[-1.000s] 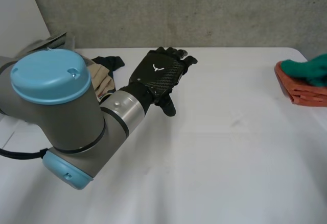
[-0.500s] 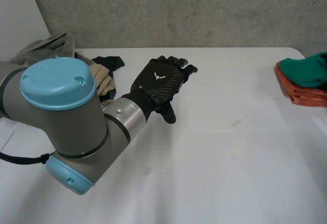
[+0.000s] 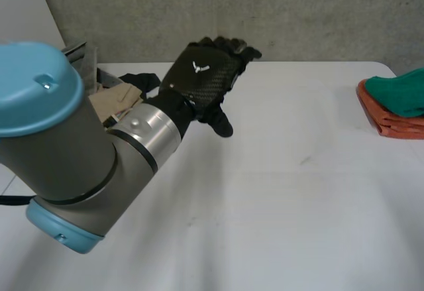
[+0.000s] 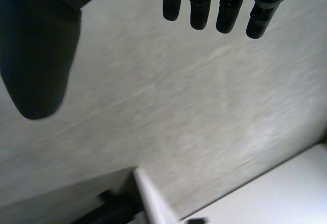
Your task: Fold the laundry.
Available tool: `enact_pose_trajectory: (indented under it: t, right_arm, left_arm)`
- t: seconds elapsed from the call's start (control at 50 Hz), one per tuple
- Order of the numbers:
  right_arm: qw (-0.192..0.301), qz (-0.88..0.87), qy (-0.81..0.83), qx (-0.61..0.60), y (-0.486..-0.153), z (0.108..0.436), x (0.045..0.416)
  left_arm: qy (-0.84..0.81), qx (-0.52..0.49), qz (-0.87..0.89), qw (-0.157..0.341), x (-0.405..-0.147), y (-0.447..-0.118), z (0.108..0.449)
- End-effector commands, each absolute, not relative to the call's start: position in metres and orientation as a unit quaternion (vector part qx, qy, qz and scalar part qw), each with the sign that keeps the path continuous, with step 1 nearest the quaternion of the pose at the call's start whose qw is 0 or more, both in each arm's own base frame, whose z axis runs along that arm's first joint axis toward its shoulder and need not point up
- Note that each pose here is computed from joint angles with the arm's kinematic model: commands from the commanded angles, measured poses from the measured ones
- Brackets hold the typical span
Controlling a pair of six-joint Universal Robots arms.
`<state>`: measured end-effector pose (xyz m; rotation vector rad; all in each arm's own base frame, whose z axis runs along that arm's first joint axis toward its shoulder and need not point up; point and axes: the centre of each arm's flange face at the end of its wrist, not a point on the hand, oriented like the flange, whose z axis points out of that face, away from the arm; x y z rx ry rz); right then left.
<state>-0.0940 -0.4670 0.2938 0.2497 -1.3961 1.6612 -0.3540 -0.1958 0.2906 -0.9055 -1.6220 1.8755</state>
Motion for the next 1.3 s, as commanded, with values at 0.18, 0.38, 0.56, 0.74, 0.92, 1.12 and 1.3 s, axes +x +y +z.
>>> enact_pose_trajectory:
  t: [0.18, 0.38, 0.56, 0.74, 0.92, 1.12, 1.3]
  right_arm:
    - [0.085, 0.854, -0.458, 0.23, -0.387, 0.35, 0.112]
    - [-0.16, 0.737, -0.554, 0.354, -0.285, 0.271, 0.216]
    - [-0.104, 0.618, -0.673, 0.393, -0.267, 0.205, 0.213]
    - [-0.042, 0.574, -0.699, 0.425, -0.261, 0.17, 0.209]
    - [-0.034, 0.585, -0.695, 0.417, -0.268, 0.175, 0.208]
    - [-0.013, 0.655, -0.671, 0.349, -0.279, 0.221, 0.201]
    - [-0.008, 0.67, -0.67, 0.319, -0.285, 0.231, 0.193]
  left_arm:
    - [-0.499, -0.234, 0.818, 0.163, -0.297, -0.271, 0.366]
    - [-0.565, -0.266, 0.781, -0.025, -0.202, -0.388, 0.305]
    - [-0.611, -0.333, 0.699, -0.167, -0.132, -0.464, 0.204]
    - [-0.629, -0.353, 0.66, -0.211, -0.102, -0.496, 0.145]
    - [-0.595, -0.351, 0.695, -0.201, -0.15, -0.48, 0.187]
    - [-0.541, -0.248, 0.804, 0.013, -0.232, -0.381, 0.323]
    - [-0.551, -0.268, 0.736, 0.289, -0.334, -0.255, 0.313]
